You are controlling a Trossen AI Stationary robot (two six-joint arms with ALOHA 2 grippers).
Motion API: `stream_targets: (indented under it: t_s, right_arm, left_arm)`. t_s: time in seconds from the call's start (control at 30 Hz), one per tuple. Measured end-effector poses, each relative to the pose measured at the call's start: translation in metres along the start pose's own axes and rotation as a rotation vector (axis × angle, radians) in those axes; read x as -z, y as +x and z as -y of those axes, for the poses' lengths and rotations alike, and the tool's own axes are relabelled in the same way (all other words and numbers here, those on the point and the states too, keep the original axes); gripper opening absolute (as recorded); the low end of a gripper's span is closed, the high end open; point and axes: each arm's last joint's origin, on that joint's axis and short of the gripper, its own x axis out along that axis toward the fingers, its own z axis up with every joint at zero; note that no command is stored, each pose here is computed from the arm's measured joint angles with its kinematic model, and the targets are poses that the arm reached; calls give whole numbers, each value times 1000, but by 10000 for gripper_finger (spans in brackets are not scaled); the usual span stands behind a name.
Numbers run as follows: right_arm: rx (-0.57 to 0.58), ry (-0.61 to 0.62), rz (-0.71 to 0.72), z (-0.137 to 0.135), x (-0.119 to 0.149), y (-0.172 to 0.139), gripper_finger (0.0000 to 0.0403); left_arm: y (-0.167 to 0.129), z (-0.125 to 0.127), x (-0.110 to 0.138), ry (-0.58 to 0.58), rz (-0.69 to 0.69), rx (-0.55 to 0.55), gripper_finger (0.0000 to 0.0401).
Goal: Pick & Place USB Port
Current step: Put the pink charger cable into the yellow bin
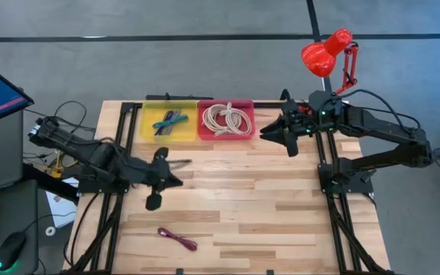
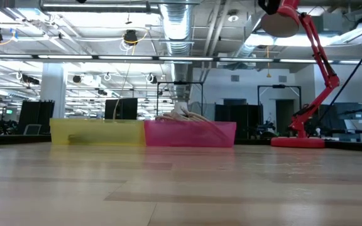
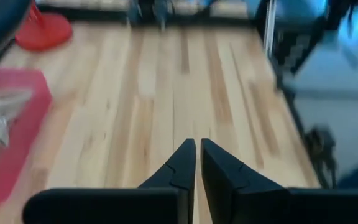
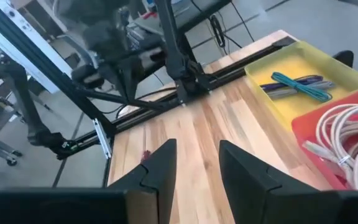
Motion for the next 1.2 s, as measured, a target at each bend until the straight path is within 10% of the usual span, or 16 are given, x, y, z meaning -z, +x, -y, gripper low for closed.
stream_targets:
  t_s: [0.47, 1.2]
  right_arm:
    - [22, 13, -50, 4, 4, 10, 113]
    - [134, -116, -265, 14, 24, 10, 113]
  left_arm:
    - [59, 41, 37, 106, -520, 219, 23]
    - [86, 62, 38, 42, -478, 306, 26]
